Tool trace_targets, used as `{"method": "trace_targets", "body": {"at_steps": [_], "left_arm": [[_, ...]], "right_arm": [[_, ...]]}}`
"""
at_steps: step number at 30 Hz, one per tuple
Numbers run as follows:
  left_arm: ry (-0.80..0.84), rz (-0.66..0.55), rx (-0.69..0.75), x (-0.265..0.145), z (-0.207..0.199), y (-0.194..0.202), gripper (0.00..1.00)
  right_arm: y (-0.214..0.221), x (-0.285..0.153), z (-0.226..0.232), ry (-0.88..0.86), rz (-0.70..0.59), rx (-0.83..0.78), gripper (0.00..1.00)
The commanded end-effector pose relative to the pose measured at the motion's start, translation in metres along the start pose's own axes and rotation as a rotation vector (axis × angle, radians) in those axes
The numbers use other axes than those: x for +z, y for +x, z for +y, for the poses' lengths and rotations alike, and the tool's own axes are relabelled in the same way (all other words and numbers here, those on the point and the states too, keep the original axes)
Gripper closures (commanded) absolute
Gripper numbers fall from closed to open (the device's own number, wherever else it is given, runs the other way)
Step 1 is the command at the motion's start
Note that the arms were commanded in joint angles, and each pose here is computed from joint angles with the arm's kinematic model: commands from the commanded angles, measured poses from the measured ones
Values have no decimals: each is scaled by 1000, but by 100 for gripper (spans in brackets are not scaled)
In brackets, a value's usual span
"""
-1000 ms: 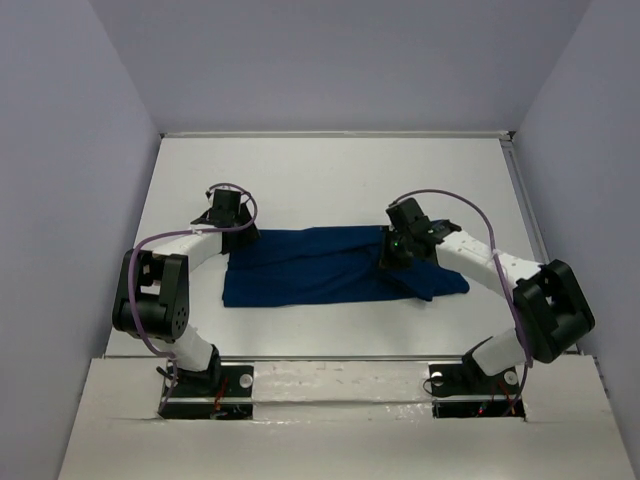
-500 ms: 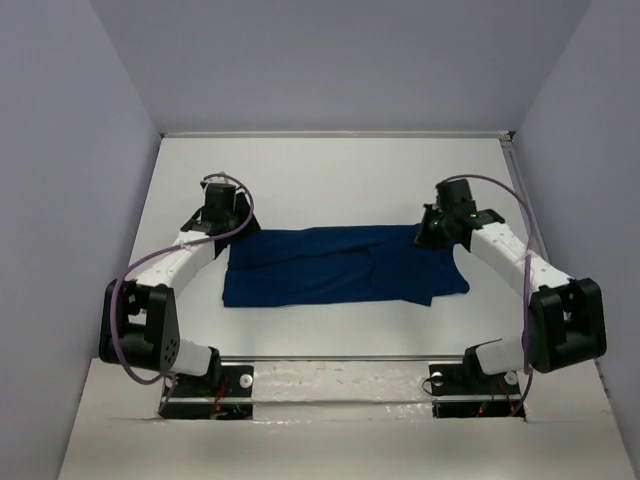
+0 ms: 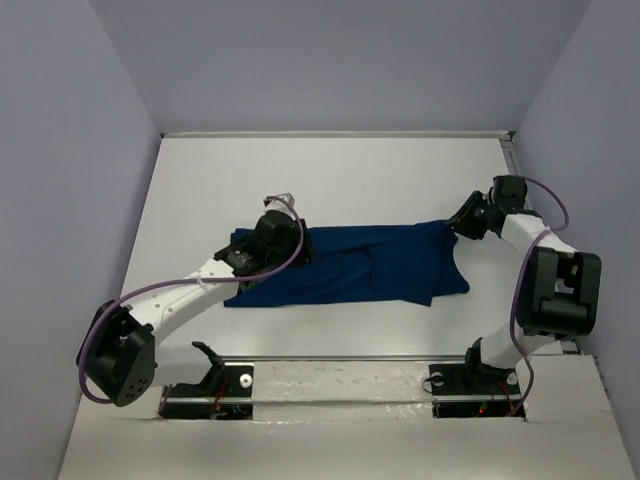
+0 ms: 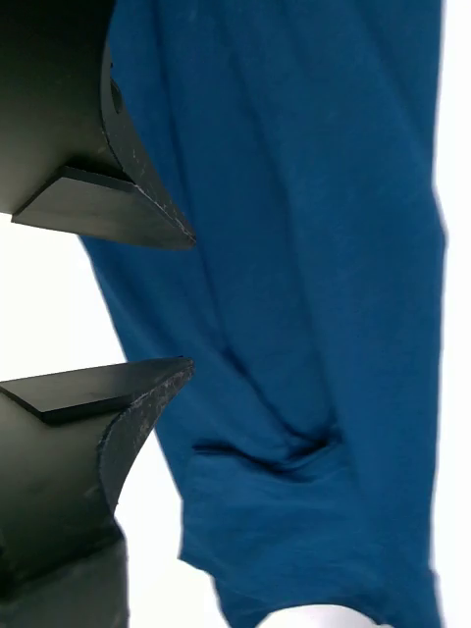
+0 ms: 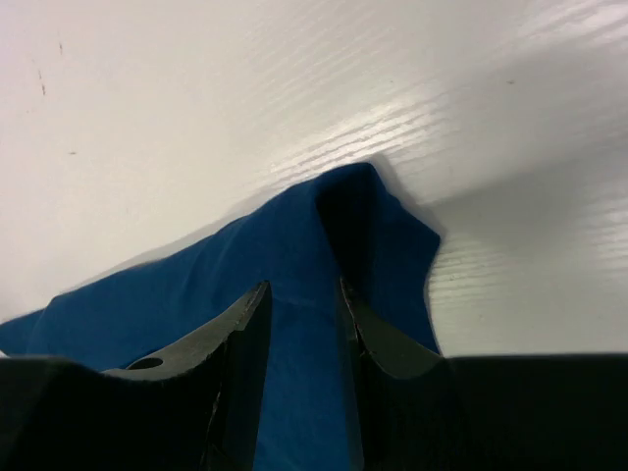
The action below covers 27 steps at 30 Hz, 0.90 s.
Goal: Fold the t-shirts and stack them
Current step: Rotate the tshirt 90 degrees
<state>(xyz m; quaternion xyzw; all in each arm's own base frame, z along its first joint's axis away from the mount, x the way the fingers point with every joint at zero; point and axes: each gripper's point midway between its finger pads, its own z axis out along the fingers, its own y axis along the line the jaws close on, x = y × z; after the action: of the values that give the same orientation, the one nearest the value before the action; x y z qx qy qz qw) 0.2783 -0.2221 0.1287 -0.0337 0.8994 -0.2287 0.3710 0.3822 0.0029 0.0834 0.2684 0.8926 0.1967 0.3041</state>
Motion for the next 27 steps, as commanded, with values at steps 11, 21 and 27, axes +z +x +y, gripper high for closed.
{"method": "trace_targets", "body": {"at_steps": [11,21,27], "left_arm": [[21,138,-16,42,-9,63,52],[-16,194,1,54,3,85,52],[-44,230,-9,61,13,100,52]], "right_arm": [[2,28,2,-81,-1,-1,62],[17,33,-3,-101,19,6,64],[14,37,0,-119,12,7,83]]}}
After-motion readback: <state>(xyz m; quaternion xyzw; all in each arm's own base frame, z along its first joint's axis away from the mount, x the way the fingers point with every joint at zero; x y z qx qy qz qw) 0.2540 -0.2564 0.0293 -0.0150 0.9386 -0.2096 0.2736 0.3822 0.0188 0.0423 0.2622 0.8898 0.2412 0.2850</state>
